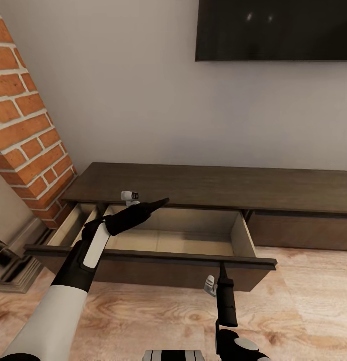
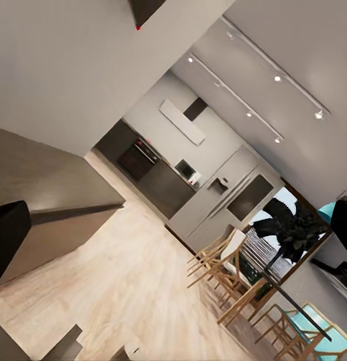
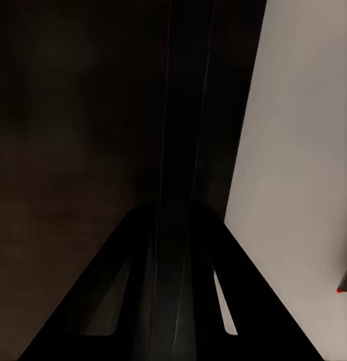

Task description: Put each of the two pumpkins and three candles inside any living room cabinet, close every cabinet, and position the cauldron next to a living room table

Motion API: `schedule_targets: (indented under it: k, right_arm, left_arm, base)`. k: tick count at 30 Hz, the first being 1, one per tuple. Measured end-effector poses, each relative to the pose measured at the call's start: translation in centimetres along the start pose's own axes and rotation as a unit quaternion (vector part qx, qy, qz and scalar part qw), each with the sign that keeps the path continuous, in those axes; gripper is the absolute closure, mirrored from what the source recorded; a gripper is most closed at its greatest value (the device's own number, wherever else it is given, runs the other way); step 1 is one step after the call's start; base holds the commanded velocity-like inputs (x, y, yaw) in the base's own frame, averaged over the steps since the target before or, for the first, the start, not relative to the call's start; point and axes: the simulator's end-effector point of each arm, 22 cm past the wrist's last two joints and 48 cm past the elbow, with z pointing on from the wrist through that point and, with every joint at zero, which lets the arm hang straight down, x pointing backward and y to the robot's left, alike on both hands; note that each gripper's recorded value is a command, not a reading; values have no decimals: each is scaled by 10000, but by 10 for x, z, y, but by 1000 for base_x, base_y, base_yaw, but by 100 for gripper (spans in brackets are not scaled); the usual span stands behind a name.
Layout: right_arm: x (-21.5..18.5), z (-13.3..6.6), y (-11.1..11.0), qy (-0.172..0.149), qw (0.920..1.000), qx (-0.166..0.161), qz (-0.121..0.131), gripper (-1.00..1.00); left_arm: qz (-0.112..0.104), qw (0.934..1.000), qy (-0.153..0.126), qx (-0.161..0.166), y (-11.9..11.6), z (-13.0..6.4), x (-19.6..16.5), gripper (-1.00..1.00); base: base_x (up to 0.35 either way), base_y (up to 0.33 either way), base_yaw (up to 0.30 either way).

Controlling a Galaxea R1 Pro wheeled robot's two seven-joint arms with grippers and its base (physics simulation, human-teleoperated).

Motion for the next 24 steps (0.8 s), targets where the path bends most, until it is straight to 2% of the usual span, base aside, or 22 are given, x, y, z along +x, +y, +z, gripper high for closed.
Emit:
schedule_targets:
  k: [15,24]
  right_arm:
    - [0,0,0,1,10000,3,2,100]
    - [-1,0,0,-19,10000,3,-2,100]
  left_arm:
    - [2,10000,-1,0,0,0,0,-100]
    - [4,10000,-3,0,0,0,0,-100]
  base:
    - [-2,0,0]
    - [-63,0,0]
